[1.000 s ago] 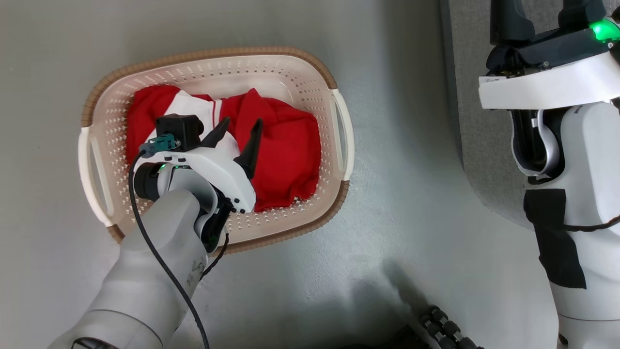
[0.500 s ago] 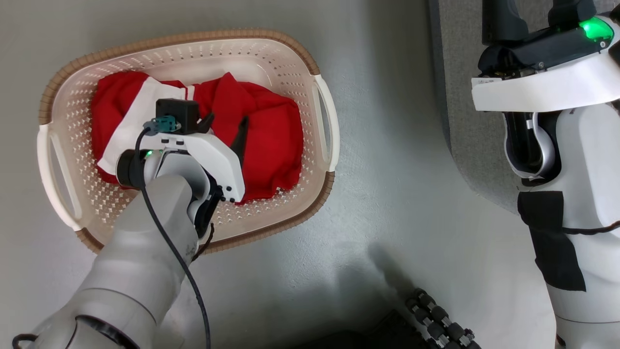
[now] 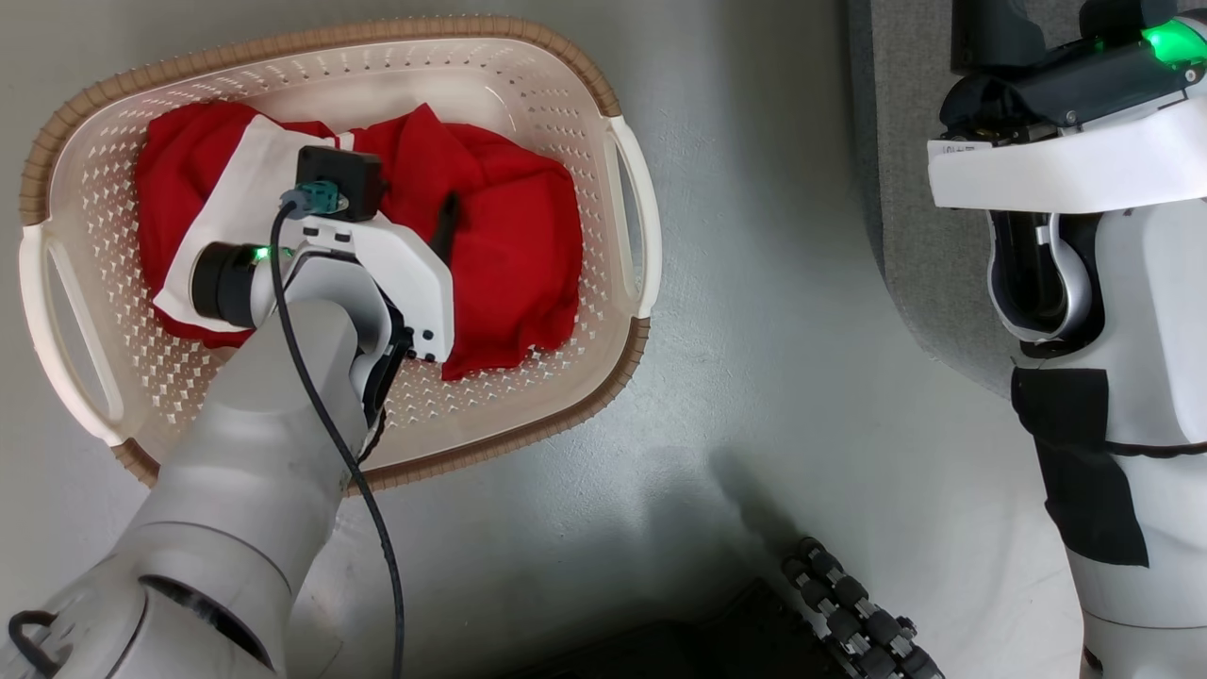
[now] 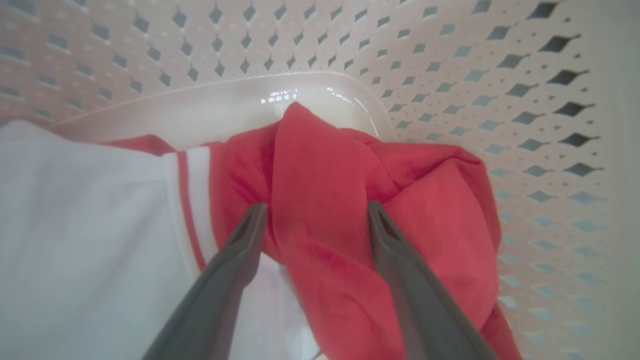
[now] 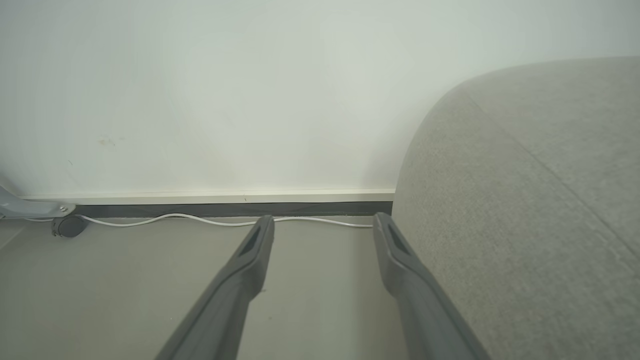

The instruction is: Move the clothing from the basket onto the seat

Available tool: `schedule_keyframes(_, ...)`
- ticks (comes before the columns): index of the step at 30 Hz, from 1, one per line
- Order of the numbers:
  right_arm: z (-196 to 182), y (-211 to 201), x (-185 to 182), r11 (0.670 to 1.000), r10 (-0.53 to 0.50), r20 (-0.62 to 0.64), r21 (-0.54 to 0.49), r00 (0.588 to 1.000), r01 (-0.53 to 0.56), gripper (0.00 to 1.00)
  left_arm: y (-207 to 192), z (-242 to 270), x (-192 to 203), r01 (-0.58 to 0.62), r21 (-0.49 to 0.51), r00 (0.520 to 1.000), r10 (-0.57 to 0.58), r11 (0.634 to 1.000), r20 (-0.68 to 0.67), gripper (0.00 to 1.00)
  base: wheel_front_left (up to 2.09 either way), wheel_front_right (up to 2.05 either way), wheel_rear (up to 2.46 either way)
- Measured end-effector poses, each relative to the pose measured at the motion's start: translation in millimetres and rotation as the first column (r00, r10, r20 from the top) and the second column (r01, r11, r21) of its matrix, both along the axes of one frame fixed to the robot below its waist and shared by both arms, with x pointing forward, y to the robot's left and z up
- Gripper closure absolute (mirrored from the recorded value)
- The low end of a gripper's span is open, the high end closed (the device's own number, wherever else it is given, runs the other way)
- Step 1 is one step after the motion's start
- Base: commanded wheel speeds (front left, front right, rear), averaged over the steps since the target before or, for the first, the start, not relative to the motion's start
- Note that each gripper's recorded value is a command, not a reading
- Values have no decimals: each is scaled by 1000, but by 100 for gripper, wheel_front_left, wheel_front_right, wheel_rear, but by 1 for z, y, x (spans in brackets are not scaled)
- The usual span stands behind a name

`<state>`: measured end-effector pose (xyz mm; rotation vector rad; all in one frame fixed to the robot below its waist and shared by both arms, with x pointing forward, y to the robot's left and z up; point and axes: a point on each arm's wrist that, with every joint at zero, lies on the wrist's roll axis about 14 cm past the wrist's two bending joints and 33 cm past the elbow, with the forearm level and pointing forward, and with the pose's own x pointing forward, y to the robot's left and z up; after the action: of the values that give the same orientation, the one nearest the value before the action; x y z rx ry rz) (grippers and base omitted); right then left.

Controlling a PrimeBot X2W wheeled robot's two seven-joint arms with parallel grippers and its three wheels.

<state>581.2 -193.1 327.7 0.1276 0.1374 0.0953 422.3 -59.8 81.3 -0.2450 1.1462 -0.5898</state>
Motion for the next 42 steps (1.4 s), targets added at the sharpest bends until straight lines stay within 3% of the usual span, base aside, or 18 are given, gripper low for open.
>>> schedule_keyframes(4,-1,-1,0,1000,-3,-1,0,1000,3,0,-1,0,2,38,7,999,-39,999,15,0,0,0,0)
schedule_keyframes(5,-1,-1,0,1000,-4,0,1,1000,4,0,-1,0,1,42,6,999,-43,999,15,56,0,0,0)
schedule_keyframes(6,-1,-1,0,1000,-4,0,0,1000,4,0,-2,0,0,55,5,998,-55,998,16,100,0,0,0)
schedule_keyframes(12,7,-3,1,1000,-11,14,8,1000,11,0,-5,8,5,70,-19,997,-69,997,46,100,0,0,0)
schedule_keyframes(30,84,1,-2,1000,-20,122,2,992,20,0,13,93,19,57,-44,975,-46,997,218,100,0,0,0)
schedule_keyframes(42,125,15,-29,1000,-2,147,-10,989,3,0,37,180,45,-92,-106,927,124,990,355,100,0,0,0)
